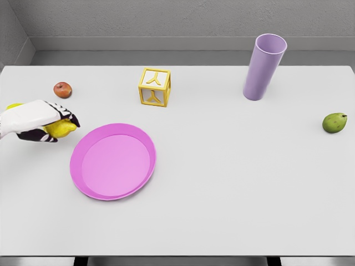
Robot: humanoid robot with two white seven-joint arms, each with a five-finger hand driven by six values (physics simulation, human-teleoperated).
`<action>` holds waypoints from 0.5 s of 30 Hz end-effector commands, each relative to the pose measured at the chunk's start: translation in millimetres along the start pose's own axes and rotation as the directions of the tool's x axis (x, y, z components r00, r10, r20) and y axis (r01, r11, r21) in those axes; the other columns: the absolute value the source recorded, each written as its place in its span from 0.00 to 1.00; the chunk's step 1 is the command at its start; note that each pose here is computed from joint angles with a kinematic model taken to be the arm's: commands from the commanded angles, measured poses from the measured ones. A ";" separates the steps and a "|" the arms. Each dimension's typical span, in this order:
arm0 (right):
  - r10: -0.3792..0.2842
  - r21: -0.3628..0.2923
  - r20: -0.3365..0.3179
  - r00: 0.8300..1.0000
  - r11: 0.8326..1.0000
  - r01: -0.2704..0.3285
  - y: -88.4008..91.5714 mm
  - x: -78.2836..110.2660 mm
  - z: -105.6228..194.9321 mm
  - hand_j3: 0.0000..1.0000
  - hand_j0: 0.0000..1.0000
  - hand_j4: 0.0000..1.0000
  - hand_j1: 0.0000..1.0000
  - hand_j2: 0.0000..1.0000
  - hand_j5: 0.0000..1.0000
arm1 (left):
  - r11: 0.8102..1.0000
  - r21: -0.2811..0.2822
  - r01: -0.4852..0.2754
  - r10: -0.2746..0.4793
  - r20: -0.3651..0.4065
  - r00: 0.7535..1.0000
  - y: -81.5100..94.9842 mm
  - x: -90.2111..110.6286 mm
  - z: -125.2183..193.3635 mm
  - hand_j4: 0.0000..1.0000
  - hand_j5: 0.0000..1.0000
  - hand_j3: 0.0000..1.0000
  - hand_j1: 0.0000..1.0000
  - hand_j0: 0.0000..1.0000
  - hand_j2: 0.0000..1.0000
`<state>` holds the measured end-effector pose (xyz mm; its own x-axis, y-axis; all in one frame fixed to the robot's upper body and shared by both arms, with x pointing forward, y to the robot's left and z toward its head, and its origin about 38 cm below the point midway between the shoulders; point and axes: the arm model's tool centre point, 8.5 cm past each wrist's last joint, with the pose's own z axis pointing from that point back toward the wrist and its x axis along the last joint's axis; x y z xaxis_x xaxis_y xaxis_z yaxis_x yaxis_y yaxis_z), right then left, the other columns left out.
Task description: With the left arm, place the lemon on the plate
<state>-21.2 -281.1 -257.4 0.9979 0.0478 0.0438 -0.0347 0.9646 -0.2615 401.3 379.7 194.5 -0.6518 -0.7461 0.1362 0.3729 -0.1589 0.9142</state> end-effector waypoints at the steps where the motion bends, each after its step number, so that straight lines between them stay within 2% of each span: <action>1: 0.000 0.001 0.000 1.000 1.000 0.000 0.1 0.0 0.0 1.00 1.00 1.00 1.00 1.00 1.00 | 1.000 0.004 0.030 -0.030 0.062 0.998 4.8 20.6 -9.0 0.56 0.56 0.56 0.56 0.56 0.56; 4: -0.002 -0.001 0.000 1.000 1.000 0.002 -0.1 0.0 0.0 1.00 1.00 1.00 1.00 1.00 1.00 | 0.998 -0.014 0.069 -0.066 0.174 0.983 1.2 57.1 -26.6 0.56 0.56 0.56 0.56 0.56 0.56; 8: 0.000 0.001 0.000 1.000 1.000 0.000 0.1 0.0 0.0 1.00 1.00 1.00 1.00 1.00 1.00 | 0.995 -0.023 0.096 -0.087 0.241 0.967 -1.7 80.2 -35.0 0.56 0.56 0.56 0.56 0.56 0.56; 12: 0.000 -0.001 0.000 1.000 1.000 0.000 -0.1 0.0 0.0 1.00 1.00 1.00 1.00 1.00 1.00 | 0.994 -0.033 0.102 -0.089 0.276 0.957 -6.5 91.6 -40.9 0.57 0.57 0.57 0.57 0.57 0.57; 13: 0.000 -0.001 0.000 1.000 1.000 0.000 -0.1 0.0 0.0 1.00 1.00 1.00 1.00 1.00 1.00 | 0.994 -0.033 0.101 -0.088 0.275 0.957 -6.7 91.2 -40.9 0.64 0.64 0.64 0.64 0.64 0.64; 14: 0.000 0.001 0.000 1.000 1.000 0.000 0.1 0.0 0.0 1.00 1.00 1.00 1.00 1.00 1.00 | 0.995 -0.026 0.095 -0.084 0.283 0.955 -6.8 93.9 -43.3 1.00 1.00 1.00 1.00 1.00 1.00; 15: 0.000 0.001 0.000 1.000 1.000 0.000 0.1 0.0 0.0 1.00 1.00 1.00 1.00 1.00 1.00 | 0.996 -0.023 0.092 -0.082 0.286 0.955 -7.3 95.0 -45.2 1.00 1.00 1.00 1.00 1.00 1.00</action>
<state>-21.2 -281.0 -257.4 0.9979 0.0479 0.0438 -0.0348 0.9647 -0.2612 367.7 286.3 184.7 -0.8375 -0.5248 0.1524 0.3240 -0.2523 0.9118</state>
